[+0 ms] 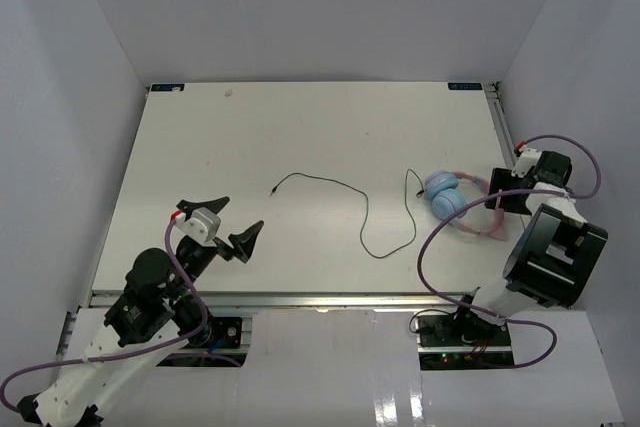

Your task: Wrap the headphones

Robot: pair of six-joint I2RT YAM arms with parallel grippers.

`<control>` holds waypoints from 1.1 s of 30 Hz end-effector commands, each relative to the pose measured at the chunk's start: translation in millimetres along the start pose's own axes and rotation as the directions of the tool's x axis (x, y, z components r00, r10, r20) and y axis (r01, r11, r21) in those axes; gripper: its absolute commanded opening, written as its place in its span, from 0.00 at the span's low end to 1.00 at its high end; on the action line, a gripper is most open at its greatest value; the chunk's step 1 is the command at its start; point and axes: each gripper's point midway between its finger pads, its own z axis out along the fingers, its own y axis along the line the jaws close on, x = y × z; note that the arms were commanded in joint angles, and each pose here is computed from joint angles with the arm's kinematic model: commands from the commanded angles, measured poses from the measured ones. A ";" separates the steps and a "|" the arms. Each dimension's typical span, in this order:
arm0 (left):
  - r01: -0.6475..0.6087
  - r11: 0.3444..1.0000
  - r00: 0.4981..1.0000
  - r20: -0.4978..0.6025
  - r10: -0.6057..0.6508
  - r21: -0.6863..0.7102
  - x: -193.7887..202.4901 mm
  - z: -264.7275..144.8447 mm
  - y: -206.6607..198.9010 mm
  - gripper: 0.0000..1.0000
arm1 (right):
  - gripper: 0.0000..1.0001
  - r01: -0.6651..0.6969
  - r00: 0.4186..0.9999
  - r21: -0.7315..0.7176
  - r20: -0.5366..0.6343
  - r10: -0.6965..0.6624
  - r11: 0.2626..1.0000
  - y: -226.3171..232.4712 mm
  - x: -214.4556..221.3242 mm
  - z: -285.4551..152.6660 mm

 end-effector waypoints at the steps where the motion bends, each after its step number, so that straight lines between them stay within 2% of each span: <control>1: -0.003 1.000 1.000 0.014 0.003 0.015 -1.4 0.3 -2.4 0.98 | 0.67 -0.012 0.998 0.012 -0.063 0.013 1.000 -9.2 3.8 22.6; 8: -0.006 1.000 1.000 0.000 0.006 0.023 3.0 2.4 -4.2 0.98 | 0.42 0.024 0.994 0.002 -0.106 -0.023 1.000 -6.0 13.4 43.0; 9: -0.006 1.000 1.000 0.000 0.006 0.025 3.2 2.8 -4.6 0.98 | 0.28 0.033 0.994 -0.006 -0.105 -0.034 0.999 -3.8 14.8 43.7; 11: -0.002 0.999 1.000 0.003 0.002 0.042 3.2 3.3 -7.9 0.98 | 0.10 0.045 0.994 -0.030 -0.102 -0.048 0.999 1.1 16.4 42.7; 12: 0.009 0.998 1.000 0.007 -0.010 0.070 2.9 4.3 -13.4 0.98 | 0.08 0.053 0.994 -0.046 -0.094 -0.057 0.998 4.3 16.3 40.2; 14: 0.032 0.989 0.999 0.008 -0.033 0.145 5.4 7.5 -28.6 0.98 | 0.08 0.071 0.996 -0.083 -0.055 -0.076 0.994 12.9 9.7 30.4; 18: 0.098 0.974 0.992 -0.102 -0.079 0.205 16.3 23.0 -45.4 0.98 | 0.08 0.123 0.992 -0.233 0.052 -0.114 0.965 50.0 -9.7 -2.5; 20: 0.195 0.958 0.955 -0.263 -0.136 0.211 40.8 42.8 -59.7 0.98 | 0.08 0.220 0.974 -0.332 0.134 -0.185 0.917 86.0 -24.9 -29.9; 21: 0.229 0.937 0.938 -0.317 -0.140 0.264 48.3 50.4 -74.1 0.98 | 0.08 0.284 0.957 -0.377 0.166 -0.237 0.881 108.4 -28.5 -40.0; 23: 0.260 0.900 0.927 -0.353 -0.130 0.351 55.5 64.2 -94.6 0.94 | 0.08 0.428 0.901 -0.421 0.273 -0.338 0.800 149.7 -40.0 -67.0; 26: 0.214 0.869 0.942 -0.331 -0.062 0.446 56.1 83.6 -108.7 0.82 | 0.08 0.635 0.762 -0.431 0.483 -0.431 0.641 211.0 -56.6 -121.2; 27: 0.186 0.858 0.949 -0.313 -0.031 0.479 59.2 88.8 -112.4 0.82 | 0.08 0.686 0.713 -0.420 0.548 -0.437 0.594 226.1 -64.1 -141.2; 29: 0.081 0.804 0.978 -0.202 0.049 0.589 56.7 89.9 -124.2 0.84 | 0.08 0.752 0.642 -0.421 0.641 -0.421 0.507 249.9 -75.0 -176.5; 31: 0.023 0.788 0.988 -0.136 0.077 0.615 64.8 87.0 -126.8 0.92 | 0.08 0.774 0.615 -0.433 0.688 -0.386 0.462 263.3 -86.9 -203.8; 33: -0.019 0.798 0.994 -0.074 0.079 0.602 61.6 90.1 -124.2 0.94 | 0.08 0.790 0.591 -0.434 0.727 -0.349 0.433 272.6 -102.3 -233.6</control>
